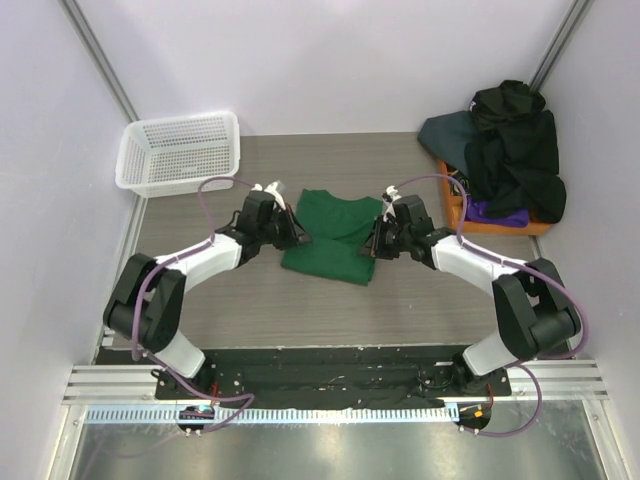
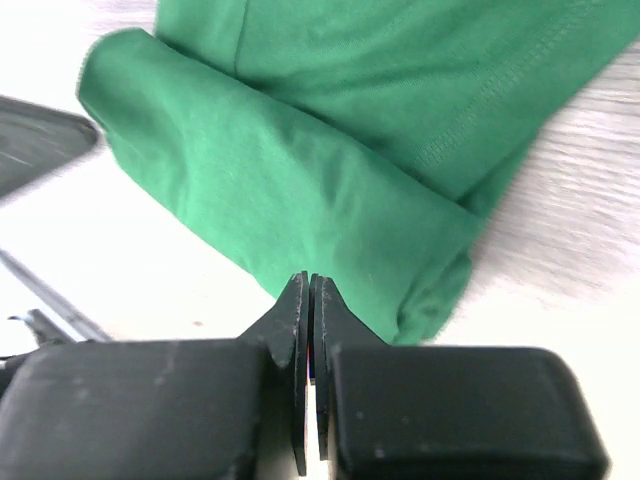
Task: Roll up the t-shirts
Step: Roll the T-shirt to the center of the board.
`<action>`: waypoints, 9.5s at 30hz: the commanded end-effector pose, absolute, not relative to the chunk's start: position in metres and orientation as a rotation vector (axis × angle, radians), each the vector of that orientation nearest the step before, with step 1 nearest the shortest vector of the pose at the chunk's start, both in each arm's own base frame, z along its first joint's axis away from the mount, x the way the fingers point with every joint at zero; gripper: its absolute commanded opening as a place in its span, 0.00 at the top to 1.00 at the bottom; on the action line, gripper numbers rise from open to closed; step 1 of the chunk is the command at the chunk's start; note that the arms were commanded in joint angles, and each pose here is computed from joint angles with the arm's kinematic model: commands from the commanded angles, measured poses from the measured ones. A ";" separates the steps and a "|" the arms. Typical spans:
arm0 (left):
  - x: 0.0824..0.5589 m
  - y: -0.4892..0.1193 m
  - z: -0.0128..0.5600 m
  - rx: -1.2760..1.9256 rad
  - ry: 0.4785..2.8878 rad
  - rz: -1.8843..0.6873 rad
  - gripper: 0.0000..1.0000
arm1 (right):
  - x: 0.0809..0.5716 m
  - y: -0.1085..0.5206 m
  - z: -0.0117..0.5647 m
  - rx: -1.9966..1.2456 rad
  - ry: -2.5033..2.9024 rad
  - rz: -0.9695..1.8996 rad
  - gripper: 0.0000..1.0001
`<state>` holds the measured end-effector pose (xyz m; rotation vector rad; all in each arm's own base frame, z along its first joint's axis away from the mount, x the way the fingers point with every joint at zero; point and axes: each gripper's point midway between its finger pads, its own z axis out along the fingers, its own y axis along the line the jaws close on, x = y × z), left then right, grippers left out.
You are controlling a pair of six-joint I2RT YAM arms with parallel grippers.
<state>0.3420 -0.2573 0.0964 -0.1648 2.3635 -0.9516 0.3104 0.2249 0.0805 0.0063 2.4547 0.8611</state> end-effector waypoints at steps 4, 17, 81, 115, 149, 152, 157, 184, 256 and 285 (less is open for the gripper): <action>0.362 -0.245 0.118 -0.125 2.321 -0.810 0.97 | 0.315 0.206 0.094 -0.075 2.442 0.559 0.99; 0.383 -0.249 0.066 -0.135 2.422 -0.718 0.98 | 0.329 0.211 0.051 -0.108 2.538 0.449 0.99; 0.402 -0.228 0.050 -0.598 2.220 -0.987 0.95 | 0.216 0.260 0.129 -0.393 2.345 0.466 0.66; 0.373 -0.228 0.103 -0.680 2.370 -0.929 1.00 | 0.275 0.346 0.081 -0.554 1.774 -0.680 0.13; 0.399 -0.165 0.146 -0.581 2.317 -0.841 0.38 | 0.287 0.343 0.063 -0.582 2.101 -0.400 0.99; 0.399 -0.148 0.158 -0.587 2.299 -0.807 0.38 | 0.287 0.349 0.061 -0.586 2.168 -0.277 0.99; 0.390 -0.140 0.164 -0.597 2.280 -0.813 0.38 | 0.286 0.349 0.056 -0.561 2.279 -0.025 0.99; 0.353 -0.216 0.140 -0.369 2.222 -1.061 0.46 | 0.285 0.337 0.066 0.042 2.206 1.623 0.99; 0.433 -0.317 0.067 -0.301 2.222 -1.137 0.63 | 0.318 0.281 0.031 0.220 2.360 1.527 0.85; 0.421 -0.330 0.063 -0.191 2.206 -1.259 0.63 | 0.301 0.242 0.115 -0.111 2.400 0.957 0.36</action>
